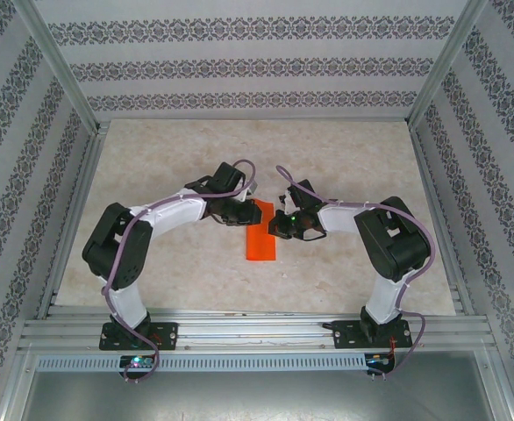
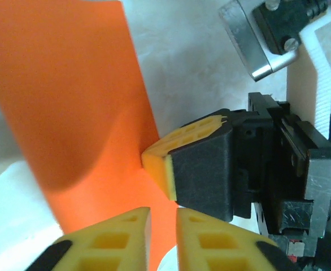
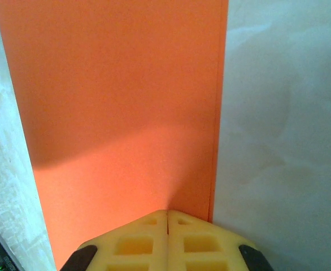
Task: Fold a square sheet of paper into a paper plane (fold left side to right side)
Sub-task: First fold the square sheet of paper in half at the center of the table.
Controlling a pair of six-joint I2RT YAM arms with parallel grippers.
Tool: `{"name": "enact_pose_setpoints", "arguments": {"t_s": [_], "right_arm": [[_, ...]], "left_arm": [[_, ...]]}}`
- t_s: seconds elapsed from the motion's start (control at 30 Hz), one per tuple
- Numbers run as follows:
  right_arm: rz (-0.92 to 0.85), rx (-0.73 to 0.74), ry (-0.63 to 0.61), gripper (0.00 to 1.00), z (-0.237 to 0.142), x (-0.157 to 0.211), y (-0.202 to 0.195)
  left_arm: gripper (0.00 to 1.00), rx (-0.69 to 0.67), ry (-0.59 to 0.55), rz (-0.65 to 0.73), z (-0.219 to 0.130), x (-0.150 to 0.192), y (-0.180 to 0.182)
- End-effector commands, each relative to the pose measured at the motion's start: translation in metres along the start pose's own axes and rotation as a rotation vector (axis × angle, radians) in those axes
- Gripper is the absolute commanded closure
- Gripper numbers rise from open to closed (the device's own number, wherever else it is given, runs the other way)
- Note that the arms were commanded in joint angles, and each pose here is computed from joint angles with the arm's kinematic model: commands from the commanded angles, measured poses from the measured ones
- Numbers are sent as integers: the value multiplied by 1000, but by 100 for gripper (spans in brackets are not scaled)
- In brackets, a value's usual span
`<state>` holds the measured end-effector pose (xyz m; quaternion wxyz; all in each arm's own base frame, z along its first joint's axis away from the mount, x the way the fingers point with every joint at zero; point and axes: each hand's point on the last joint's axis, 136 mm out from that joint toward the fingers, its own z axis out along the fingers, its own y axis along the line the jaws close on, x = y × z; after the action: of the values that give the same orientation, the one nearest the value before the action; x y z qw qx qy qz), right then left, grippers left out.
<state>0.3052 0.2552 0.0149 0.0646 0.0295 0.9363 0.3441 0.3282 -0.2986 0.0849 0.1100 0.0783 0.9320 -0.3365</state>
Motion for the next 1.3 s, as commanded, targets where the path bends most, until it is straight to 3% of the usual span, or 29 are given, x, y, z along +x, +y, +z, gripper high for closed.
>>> {"name": "enact_pose_setpoints", "arguments": {"t_s": [0.0,0.37,0.83,1.03,1.27], "right_arm": [[24,111,51,100,12,16,-28],[19,150,62,100,10,20,-35],[10,198,77,100,6,22,-43],[8,185,75,100,6,20,-38],[6,176,72,100,5,19,-35]], "left_arm": [[86,51,28,0,17,4,2],[90,9,68,-98,33,19,48],[97,-38,67,-223,16,36,98],[99,-35,16,-169,-7,26,87],[100,91,-19,-117,-15,13,48]]}}
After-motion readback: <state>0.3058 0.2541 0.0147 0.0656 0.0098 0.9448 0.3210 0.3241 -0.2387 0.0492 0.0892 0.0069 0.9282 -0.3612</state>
